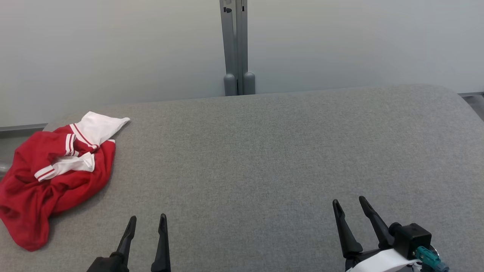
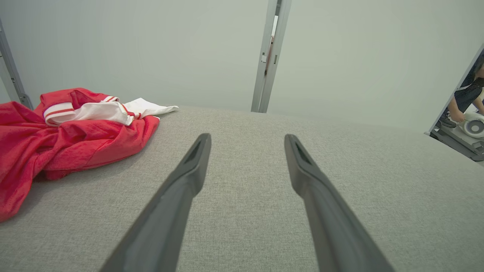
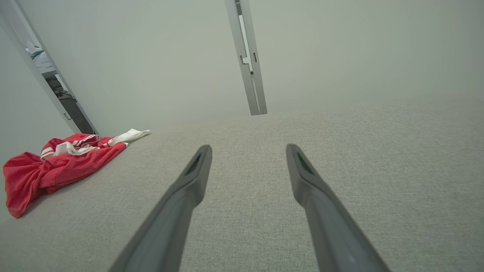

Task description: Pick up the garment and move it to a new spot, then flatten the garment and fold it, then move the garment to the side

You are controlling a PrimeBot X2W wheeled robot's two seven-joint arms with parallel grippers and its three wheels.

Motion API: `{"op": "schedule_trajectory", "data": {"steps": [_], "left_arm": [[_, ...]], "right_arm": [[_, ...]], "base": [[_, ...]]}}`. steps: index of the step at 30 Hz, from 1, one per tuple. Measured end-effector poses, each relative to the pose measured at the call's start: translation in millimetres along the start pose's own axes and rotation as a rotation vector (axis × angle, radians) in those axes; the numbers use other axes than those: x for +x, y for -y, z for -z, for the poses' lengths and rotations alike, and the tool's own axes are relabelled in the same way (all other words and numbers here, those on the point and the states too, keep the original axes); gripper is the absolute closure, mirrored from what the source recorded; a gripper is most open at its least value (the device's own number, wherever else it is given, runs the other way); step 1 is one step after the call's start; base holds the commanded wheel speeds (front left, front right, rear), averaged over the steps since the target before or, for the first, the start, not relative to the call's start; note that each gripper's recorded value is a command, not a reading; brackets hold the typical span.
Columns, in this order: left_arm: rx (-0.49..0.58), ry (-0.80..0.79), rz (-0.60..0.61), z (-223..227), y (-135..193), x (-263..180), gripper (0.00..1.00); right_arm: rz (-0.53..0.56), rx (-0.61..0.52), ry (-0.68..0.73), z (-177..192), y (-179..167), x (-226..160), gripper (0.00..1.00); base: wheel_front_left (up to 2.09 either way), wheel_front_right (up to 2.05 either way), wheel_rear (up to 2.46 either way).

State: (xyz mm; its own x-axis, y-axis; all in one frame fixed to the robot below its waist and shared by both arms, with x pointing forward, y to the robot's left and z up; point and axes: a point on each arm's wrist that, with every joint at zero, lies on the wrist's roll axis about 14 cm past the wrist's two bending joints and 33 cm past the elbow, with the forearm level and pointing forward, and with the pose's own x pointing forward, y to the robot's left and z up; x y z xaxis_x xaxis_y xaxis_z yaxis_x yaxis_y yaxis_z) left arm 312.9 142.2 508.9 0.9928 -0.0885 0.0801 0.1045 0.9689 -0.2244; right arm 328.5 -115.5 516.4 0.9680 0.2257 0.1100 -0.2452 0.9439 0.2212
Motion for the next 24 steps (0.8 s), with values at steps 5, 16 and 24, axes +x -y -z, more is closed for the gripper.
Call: {"op": "schedule_trajectory", "data": {"steps": [5,16,24], "left_arm": [[0.030,0.007,0.007,-0.4,2.1,-3.1,0.00],[0.101,0.037,0.028,-5.5,8.2,-8.3,0.00],[0.138,0.051,0.044,-7.8,12.0,-12.3,0.00]], "right_arm": [[-0.015,-0.035,0.001,0.7,-4.0,-2.3,0.00],[-0.056,-0.116,0.019,-2.1,-14.5,-5.5,0.00],[-0.080,-0.151,0.025,-1.7,-21.5,-10.0,0.00]], "base": [[0.00,0.00,0.00],[0.00,0.00,0.00],[0.00,0.00,0.00]]}}
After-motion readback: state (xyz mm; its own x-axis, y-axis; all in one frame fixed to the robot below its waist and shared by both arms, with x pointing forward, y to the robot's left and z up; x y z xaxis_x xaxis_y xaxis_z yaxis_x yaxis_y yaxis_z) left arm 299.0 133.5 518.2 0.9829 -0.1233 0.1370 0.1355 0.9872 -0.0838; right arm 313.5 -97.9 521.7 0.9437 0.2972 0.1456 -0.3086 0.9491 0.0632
